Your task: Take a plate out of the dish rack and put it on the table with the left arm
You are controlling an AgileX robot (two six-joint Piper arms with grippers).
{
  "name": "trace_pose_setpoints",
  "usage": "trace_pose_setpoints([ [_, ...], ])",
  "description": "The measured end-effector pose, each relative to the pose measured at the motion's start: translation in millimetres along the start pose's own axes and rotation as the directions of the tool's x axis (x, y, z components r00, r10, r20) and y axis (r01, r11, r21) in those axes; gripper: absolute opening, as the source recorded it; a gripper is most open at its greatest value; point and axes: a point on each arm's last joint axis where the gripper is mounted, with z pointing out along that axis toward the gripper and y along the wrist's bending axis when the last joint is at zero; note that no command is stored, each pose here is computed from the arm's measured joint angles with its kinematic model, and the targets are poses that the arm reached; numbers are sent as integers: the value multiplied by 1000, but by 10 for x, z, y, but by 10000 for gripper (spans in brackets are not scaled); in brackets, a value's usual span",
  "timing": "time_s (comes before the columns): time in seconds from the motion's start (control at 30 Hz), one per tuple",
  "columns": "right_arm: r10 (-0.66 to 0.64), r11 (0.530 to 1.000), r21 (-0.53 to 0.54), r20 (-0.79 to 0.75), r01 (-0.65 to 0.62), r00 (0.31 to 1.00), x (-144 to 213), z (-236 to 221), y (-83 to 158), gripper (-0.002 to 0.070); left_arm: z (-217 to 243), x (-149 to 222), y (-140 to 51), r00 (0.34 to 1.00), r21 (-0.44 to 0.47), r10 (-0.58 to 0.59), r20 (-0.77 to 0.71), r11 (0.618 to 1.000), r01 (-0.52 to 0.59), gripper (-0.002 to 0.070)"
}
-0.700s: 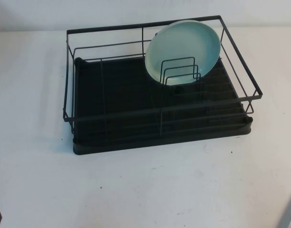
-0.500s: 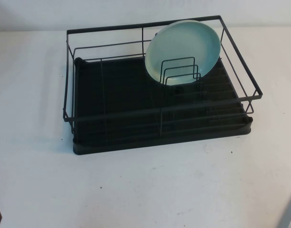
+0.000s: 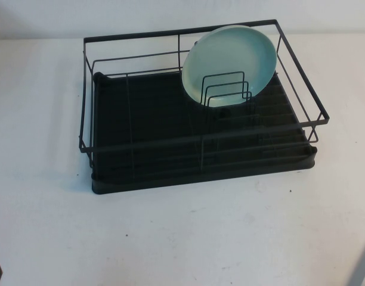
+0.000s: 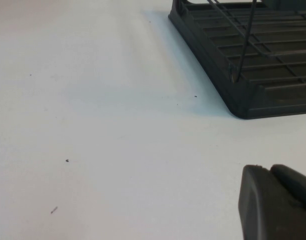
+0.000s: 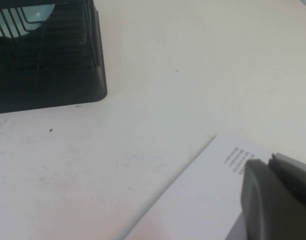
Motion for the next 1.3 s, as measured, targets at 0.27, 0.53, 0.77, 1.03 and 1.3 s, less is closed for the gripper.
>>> trace_pose_setpoints([
  [0.27, 0, 1000, 0, 0, 0, 1000, 0, 0, 0, -18, 0, 0, 0, 1000, 0, 0, 0, 1000, 0, -4],
  [0.53, 0, 1000, 0, 0, 0, 1000, 0, 0, 0, -18, 0, 0, 0, 1000, 0, 0, 0, 1000, 0, -4],
  [0.77, 0, 1000, 0, 0, 0, 1000, 0, 0, 0, -18, 0, 0, 0, 1000, 0, 0, 0, 1000, 0, -4],
  [1.03, 0, 1000, 0, 0, 0, 1000, 0, 0, 0, -18, -8, -134, -49, 869, 122, -482, 112, 875, 469, -4],
  [1.3, 0, 1000, 0, 0, 0, 1000, 0, 0, 0, -18, -53, -308, 32, 696, 204, -660, 284, 751, 628, -4],
])
